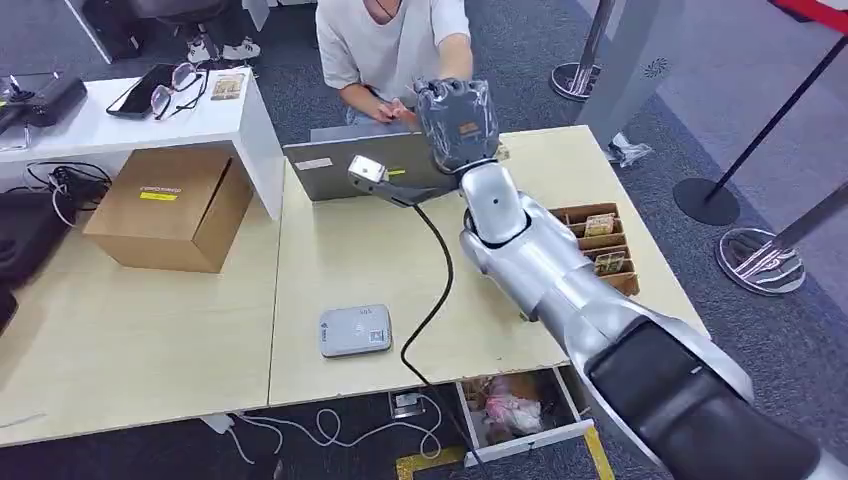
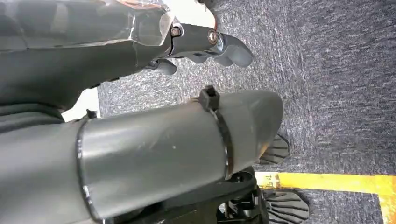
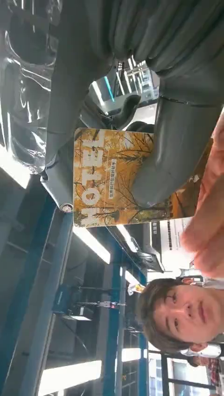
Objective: Pass the card to the sensor for recognition and then transmit it.
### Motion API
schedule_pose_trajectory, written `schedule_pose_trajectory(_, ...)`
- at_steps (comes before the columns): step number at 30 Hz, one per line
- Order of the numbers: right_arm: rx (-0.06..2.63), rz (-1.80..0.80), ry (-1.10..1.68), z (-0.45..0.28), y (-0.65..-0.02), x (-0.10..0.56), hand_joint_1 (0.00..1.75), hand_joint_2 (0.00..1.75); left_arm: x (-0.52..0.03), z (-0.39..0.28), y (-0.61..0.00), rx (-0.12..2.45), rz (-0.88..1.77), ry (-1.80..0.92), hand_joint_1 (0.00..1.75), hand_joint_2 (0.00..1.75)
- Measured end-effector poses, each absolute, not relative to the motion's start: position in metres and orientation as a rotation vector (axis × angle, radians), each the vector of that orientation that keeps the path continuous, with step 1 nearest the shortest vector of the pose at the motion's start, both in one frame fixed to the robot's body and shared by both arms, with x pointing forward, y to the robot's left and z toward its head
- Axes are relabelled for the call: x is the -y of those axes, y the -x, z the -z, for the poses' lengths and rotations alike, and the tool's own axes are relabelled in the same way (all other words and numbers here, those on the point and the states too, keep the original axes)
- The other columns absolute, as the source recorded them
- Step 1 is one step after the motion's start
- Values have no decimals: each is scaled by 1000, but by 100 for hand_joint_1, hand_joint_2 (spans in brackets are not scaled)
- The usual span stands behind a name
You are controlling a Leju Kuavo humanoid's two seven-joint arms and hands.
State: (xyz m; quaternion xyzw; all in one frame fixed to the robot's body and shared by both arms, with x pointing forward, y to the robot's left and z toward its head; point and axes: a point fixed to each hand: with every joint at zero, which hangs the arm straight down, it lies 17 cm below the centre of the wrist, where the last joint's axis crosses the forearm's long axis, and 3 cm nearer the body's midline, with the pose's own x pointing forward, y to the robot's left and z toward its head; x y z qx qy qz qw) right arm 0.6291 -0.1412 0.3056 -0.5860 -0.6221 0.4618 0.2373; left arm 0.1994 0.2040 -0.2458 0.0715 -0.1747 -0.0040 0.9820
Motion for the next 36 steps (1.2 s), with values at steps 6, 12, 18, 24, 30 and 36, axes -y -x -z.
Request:
schedule_pose_trajectory(6, 1689, -1284, 1606, -300, -630, 143, 93, 175, -204, 246, -199, 350, 8, -146, 0, 0)
schedule_pose_trajectory(12, 1674, -1292, 1607, -296, -631, 146, 0, 175, -205, 246, -199, 349, 7, -149, 0, 0)
schedule_pose_trajectory(18, 1652, -1300, 1616, -293, -631, 149, 0, 175, -205, 246, -198, 343, 7, -151, 0, 0)
schedule_pose_trajectory(24, 1648, -1279, 1607, -292, -632, 153, 0, 175, -206, 246, -198, 341, 6, -154, 0, 0)
schedule_pose_trajectory(30, 1704, -1159, 1468, -288, -632, 162, 0, 175, -205, 247, -196, 333, 4, -160, 0, 0)
schedule_pose_trajectory(36, 1847, -1004, 1246, -289, -625, 158, 0, 175, -205, 246, -196, 334, 4, -164, 0, 0)
